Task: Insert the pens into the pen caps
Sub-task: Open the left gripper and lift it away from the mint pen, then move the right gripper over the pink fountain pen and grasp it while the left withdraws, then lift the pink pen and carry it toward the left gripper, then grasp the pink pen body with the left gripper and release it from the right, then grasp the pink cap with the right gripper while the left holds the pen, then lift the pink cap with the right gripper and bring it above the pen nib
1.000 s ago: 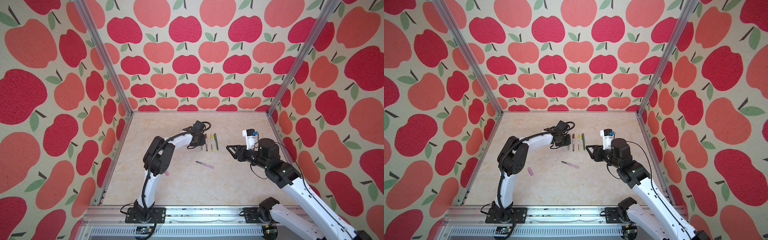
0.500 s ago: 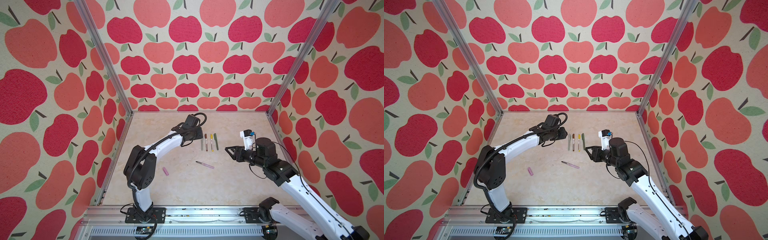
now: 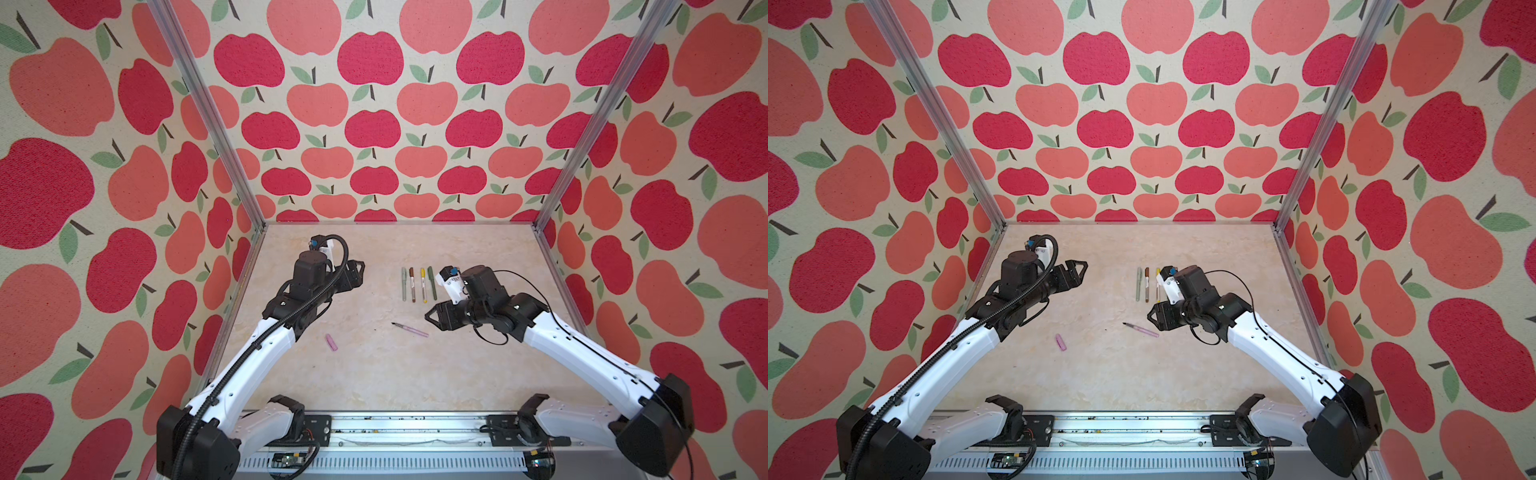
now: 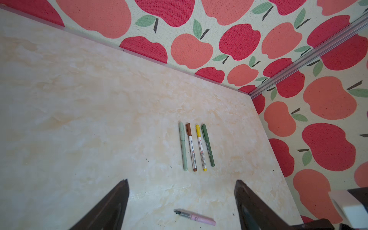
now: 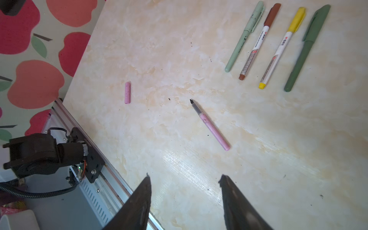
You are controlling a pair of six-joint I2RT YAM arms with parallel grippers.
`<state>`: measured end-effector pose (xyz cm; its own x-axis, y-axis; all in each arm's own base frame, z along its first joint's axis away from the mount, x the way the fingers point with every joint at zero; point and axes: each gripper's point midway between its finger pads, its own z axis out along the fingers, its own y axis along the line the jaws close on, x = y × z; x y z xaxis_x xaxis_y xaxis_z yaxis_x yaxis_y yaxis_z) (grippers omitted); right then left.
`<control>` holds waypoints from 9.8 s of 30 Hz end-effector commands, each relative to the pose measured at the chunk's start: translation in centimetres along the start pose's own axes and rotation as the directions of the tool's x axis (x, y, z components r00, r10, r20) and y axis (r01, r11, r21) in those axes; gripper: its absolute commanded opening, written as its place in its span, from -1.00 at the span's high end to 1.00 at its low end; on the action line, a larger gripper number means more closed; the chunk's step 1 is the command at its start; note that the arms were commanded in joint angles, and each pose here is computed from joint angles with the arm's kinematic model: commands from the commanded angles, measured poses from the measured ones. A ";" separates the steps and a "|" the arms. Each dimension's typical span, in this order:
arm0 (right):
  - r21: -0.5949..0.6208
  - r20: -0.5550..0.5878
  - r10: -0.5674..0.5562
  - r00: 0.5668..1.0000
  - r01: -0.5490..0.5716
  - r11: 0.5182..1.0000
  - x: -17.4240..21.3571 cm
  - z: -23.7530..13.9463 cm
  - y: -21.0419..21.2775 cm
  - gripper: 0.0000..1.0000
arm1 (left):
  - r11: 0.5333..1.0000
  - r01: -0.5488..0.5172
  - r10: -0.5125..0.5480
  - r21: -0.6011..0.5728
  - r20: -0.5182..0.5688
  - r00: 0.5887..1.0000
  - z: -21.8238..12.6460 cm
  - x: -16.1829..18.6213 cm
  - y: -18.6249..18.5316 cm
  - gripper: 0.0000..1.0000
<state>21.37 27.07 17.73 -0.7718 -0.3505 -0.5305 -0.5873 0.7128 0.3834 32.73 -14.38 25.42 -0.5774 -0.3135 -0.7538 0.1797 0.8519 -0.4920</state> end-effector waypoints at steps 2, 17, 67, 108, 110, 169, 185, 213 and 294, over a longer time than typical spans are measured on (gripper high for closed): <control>0.047 -0.148 -0.172 0.974 0.181 0.982 0.9 2.5 0.6 -0.24 | 0.999 0.036 -0.036 0.025 0.019 0.999 -2.8 1.8 1.5 -0.99; 0.041 -0.418 -0.281 0.864 0.327 0.944 2.3 11.2 -1.4 -0.40 | 0.963 0.264 -0.259 0.051 -0.081 0.962 -4.6 7.6 4.8 -0.99; 0.092 -0.463 -0.151 0.873 0.218 0.972 3.3 16.3 -2.2 0.72 | 0.932 0.348 -0.343 0.099 -0.066 0.937 -5.5 9.5 5.2 -0.99; -0.635 0.097 0.107 0.990 -0.021 0.772 -11.4 3.4 16.7 0.79 | 0.812 0.198 -0.133 0.550 -0.155 0.979 -5.1 8.5 -4.5 -0.34; -0.635 0.096 0.107 0.990 -0.021 0.772 -11.3 3.4 16.7 0.79 | 0.812 0.200 -0.134 0.548 -0.158 0.978 -5.1 8.5 -4.5 -0.25; -0.238 0.118 -0.219 0.969 0.242 0.941 -10.4 6.7 11.3 -0.08 | 0.917 0.262 -0.251 -0.300 0.077 0.965 -13.3 8.8 9.5 1.00; -0.109 -0.211 -0.390 0.896 0.375 0.921 -4.0 19.3 13.9 -0.20 | 0.852 0.373 -0.346 -0.368 0.138 0.928 -18.0 9.0 9.9 1.00; 0.028 -0.382 -0.549 0.743 0.603 0.797 2.3 29.1 13.9 0.23 | 0.865 0.388 -0.351 -0.317 0.169 0.921 -19.5 8.9 9.1 1.00; -0.110 0.310 0.222 0.924 -0.197 0.974 -12.7 4.1 4.8 0.82 | 0.917 0.037 0.111 0.398 -0.342 0.933 0.2 16.6 -9.1 0.97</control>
<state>29.14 37.02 23.19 -0.7541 0.0009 -0.6567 -0.4596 0.7135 0.5288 21.19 -26.95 16.15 -0.8239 -0.0510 -0.5645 0.4202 0.6135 -0.6687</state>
